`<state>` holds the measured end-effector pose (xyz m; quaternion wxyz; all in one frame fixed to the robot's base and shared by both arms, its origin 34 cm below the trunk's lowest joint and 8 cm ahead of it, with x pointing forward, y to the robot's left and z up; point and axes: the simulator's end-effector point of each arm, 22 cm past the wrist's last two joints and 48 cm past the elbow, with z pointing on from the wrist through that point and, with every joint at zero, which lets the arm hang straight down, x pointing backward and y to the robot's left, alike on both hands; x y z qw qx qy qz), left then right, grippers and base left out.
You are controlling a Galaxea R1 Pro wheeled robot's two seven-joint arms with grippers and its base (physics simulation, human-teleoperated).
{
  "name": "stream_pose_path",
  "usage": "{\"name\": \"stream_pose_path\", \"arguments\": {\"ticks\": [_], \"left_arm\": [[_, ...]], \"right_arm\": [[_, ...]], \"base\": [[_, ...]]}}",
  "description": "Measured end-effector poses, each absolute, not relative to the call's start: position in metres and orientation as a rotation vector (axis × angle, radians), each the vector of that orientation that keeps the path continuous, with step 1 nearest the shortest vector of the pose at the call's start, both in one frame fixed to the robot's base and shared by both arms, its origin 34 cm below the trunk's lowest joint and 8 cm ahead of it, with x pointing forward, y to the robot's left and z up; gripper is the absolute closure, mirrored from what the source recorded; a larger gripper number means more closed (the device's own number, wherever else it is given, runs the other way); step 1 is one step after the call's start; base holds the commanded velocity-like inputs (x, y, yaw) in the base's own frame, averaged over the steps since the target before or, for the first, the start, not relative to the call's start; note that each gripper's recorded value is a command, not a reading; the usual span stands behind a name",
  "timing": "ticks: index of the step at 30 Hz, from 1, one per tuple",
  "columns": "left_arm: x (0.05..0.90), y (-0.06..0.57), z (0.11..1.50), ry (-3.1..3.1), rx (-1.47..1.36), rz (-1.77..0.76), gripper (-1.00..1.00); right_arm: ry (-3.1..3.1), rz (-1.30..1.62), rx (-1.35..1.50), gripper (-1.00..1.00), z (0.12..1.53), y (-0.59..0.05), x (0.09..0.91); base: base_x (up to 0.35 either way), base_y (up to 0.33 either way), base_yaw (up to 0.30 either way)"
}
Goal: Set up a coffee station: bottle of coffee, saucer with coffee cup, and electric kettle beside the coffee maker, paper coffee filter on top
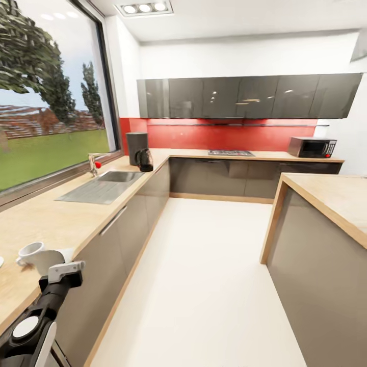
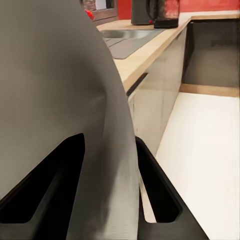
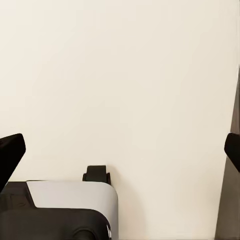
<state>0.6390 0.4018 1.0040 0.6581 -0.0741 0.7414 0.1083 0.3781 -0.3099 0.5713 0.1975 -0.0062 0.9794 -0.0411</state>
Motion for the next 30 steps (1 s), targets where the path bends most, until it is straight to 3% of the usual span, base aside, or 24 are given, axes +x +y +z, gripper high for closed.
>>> {"name": "stream_pose_path", "arguments": {"ticks": [18, 30], "left_arm": [[0.6390, 0.4018, 1.0040, 1.679, -0.168, 0.245, 1.00], [0.6384, 0.4019, 1.0045, 1.678, -0.168, 0.245, 1.00]], "right_arm": [[2.741, -0.113, -0.017, -1.00, 0.5713, -0.3088, 0.3783], [2.741, -0.113, -0.017, -1.00, 0.5715, -0.3094, 0.3781]], "base": [[0.000, 0.000, -0.282], [0.221, 0.000, -0.052]]}}
